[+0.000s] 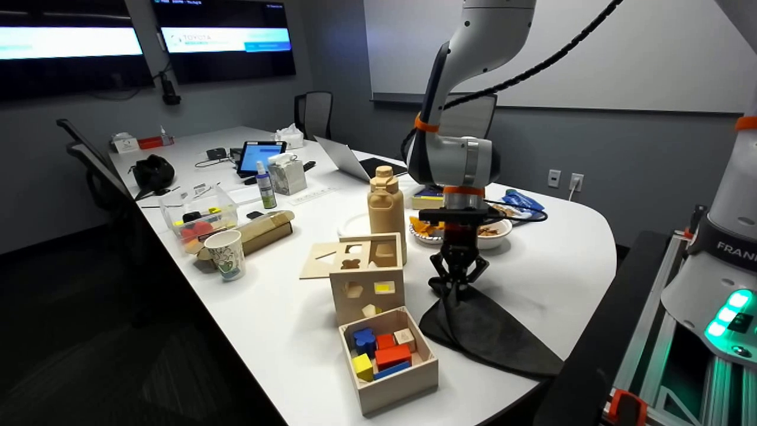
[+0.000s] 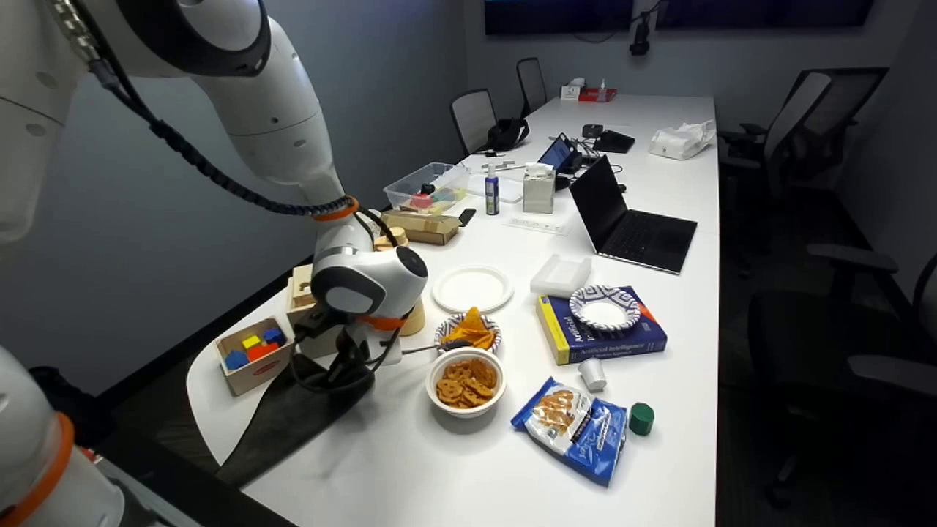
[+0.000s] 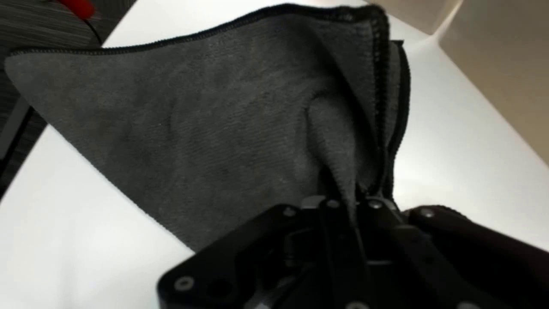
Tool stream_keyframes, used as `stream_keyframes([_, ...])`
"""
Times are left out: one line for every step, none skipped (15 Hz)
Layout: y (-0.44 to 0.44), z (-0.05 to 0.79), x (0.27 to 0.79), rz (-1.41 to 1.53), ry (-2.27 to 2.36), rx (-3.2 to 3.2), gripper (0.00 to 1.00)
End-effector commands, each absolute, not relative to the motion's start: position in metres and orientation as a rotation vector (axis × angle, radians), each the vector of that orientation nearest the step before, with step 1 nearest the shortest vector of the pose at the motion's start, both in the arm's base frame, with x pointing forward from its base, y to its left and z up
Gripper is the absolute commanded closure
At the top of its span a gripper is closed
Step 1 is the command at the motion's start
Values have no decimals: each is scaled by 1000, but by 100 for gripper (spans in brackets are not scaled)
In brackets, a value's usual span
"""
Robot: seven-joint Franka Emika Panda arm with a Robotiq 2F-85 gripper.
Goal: Use the black towel to clean the table
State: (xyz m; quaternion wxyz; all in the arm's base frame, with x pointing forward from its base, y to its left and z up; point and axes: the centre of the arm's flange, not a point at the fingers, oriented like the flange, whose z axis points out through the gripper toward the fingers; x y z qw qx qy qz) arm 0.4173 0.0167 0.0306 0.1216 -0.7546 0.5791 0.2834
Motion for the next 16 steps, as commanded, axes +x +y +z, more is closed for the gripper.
stream_keyframes([3, 67, 369, 850, 1862, -2135, 99])
stream_keyframes([-5, 74, 361, 822, 1927, -2116, 99])
stream_keyframes([-14, 80, 355, 795, 1993, -2096, 99])
stream_keyframes([-23, 88, 350, 763, 2067, -2072, 99])
stream_keyframes([-33, 99, 343, 736, 2135, -2044, 99])
stream_keyframes([-42, 107, 339, 702, 2203, -2014, 99])
stream_keyframes([-51, 118, 334, 671, 2270, -1982, 99])
stream_keyframes([-59, 126, 331, 638, 2335, -1951, 99])
stream_keyframes([-67, 135, 328, 605, 2401, -1919, 99])
stream_keyframes([-73, 144, 325, 571, 2465, -1887, 99])
stream_keyframes([-80, 152, 323, 532, 2527, -1852, 99])
stream_keyframes([-87, 159, 323, 483, 2584, -1816, 99])
stream_keyframes([-95, 165, 322, 439, 2638, -1782, 99])
stream_keyframes([-102, 169, 324, 395, 2680, -1755, 99])
stream_keyframes([-111, 173, 325, 345, 2707, -1734, 99])
stream_keyframes([-117, 177, 329, 309, 2735, -1713, 99])
